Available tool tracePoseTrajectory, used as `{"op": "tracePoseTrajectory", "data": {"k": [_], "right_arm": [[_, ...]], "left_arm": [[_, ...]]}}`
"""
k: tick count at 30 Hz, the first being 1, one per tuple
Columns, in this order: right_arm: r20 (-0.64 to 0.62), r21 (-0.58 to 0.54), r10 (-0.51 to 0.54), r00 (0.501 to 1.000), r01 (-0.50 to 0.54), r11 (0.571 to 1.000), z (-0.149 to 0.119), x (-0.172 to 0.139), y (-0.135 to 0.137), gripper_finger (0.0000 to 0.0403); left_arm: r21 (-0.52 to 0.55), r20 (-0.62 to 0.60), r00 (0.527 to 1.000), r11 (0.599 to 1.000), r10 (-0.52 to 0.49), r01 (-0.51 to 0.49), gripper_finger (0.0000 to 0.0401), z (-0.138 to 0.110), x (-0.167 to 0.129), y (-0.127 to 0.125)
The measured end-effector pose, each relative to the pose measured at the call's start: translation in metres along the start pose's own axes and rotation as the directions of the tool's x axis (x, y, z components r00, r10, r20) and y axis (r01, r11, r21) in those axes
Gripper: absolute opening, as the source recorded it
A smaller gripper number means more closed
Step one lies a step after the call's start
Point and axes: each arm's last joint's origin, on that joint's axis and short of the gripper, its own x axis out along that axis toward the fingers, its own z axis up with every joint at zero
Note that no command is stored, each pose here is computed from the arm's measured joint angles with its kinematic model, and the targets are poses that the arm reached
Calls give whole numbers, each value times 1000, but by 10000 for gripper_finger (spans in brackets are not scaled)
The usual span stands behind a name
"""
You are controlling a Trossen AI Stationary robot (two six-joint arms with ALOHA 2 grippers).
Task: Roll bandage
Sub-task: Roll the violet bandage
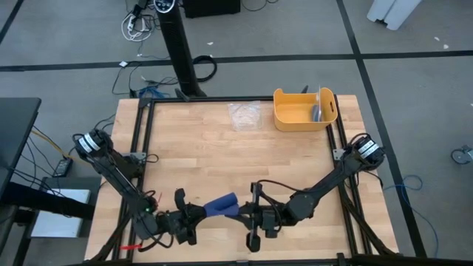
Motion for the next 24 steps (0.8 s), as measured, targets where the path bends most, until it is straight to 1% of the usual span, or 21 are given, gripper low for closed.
{"op": "tracePoseTrajectory", "data": {"k": [4, 7, 10, 14, 17, 21, 24], "right_arm": [[-12, -7, -36, 999, 36, 999, -3, 5, -8, 0], [-41, -34, -95, 995, 94, 995, -6, 8, -14, 0], [-73, -51, -123, 990, 120, 992, -9, 9, -16, 0], [-110, -46, -113, 988, 108, 993, -14, 10, -16, 2], [-160, -33, -106, 981, 102, 994, -21, 13, -18, 10], [-229, -10, -97, 969, 97, 995, -32, 15, -21, 31], [-259, -3, -91, 962, 93, 996, -36, 15, -21, 53]], "left_arm": [[25, 6, 1000, 1000, -6, 6, 19, 7, 1, -8], [42, 25, 1000, 999, -19, 17, 19, 15, -4, -11], [27, 49, 999, 999, -25, 23, 19, 25, -9, -9], [40, 65, 997, 999, -32, 30, 19, 32, -14, -8], [47, 68, 997, 998, -32, 29, 19, 34, -14, -8], [42, 70, 997, 999, -31, 28, 19, 35, -13, -7], [45, 71, 997, 999, -33, 30, 19, 35, -13, -7]]}}
